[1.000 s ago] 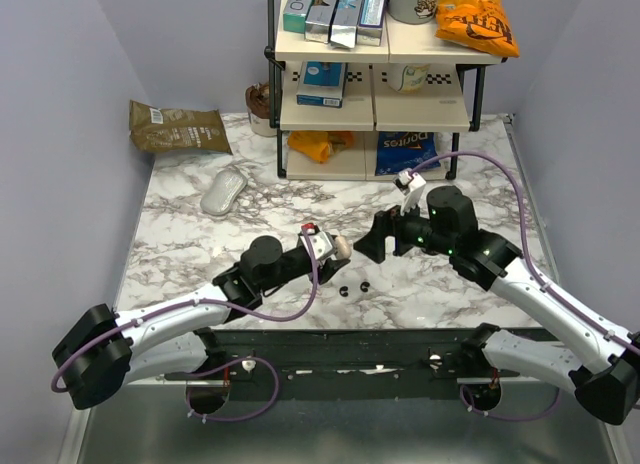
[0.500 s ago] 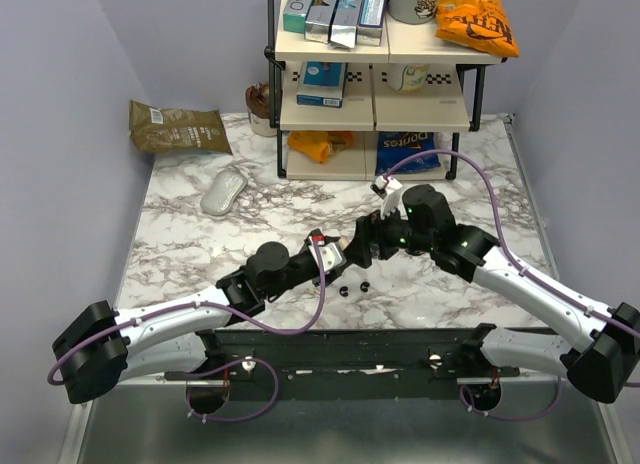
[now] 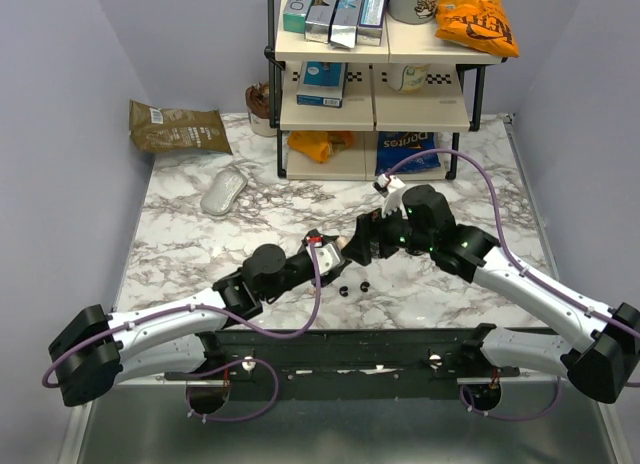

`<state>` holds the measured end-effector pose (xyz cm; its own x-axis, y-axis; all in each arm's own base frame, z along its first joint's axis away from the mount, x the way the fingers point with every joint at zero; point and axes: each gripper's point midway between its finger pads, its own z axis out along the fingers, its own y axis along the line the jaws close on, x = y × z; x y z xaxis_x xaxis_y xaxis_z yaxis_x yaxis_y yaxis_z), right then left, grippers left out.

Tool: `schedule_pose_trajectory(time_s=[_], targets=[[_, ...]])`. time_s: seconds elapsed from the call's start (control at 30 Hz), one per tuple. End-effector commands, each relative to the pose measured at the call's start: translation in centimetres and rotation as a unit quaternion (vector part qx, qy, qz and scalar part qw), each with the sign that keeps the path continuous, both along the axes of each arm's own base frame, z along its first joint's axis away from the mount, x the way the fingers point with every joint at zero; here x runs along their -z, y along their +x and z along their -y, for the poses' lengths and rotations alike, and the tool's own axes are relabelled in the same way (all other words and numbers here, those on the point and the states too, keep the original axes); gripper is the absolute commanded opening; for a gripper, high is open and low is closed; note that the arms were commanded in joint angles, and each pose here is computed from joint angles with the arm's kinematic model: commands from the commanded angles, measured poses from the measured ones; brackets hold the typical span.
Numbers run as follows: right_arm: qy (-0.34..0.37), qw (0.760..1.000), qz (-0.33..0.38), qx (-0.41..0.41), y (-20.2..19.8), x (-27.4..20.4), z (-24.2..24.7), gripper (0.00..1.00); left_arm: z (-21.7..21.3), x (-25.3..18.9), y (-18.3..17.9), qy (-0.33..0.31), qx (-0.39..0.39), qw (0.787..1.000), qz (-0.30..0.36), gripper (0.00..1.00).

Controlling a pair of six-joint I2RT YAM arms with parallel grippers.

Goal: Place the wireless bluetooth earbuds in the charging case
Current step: Open the charging case.

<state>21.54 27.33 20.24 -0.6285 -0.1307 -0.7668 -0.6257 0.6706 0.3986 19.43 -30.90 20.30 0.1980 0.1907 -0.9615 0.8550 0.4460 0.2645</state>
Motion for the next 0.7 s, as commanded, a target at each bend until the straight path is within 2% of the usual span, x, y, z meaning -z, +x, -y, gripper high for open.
schedule_pose_trajectory(time_s=[0.0,0.47,0.67], targets=[[-0.007,1.0,0.008,0.024,0.2,-0.4,0.7,0.93,-0.3,-1.1,-0.2,-0.012,-0.006,1.0,0.016,0.0],[-0.003,0.998,0.028,0.047,0.5,-1.8,1.7,0.94,-1.0,-0.9,-0.4,-0.017,-0.015,1.0,0.015,0.0],[0.054,0.998,0.04,-0.017,-1.1,-4.2,-0.1,0.92,-1.3,-0.7,0.0,-0.018,-0.028,0.999,0.014,0.0]])
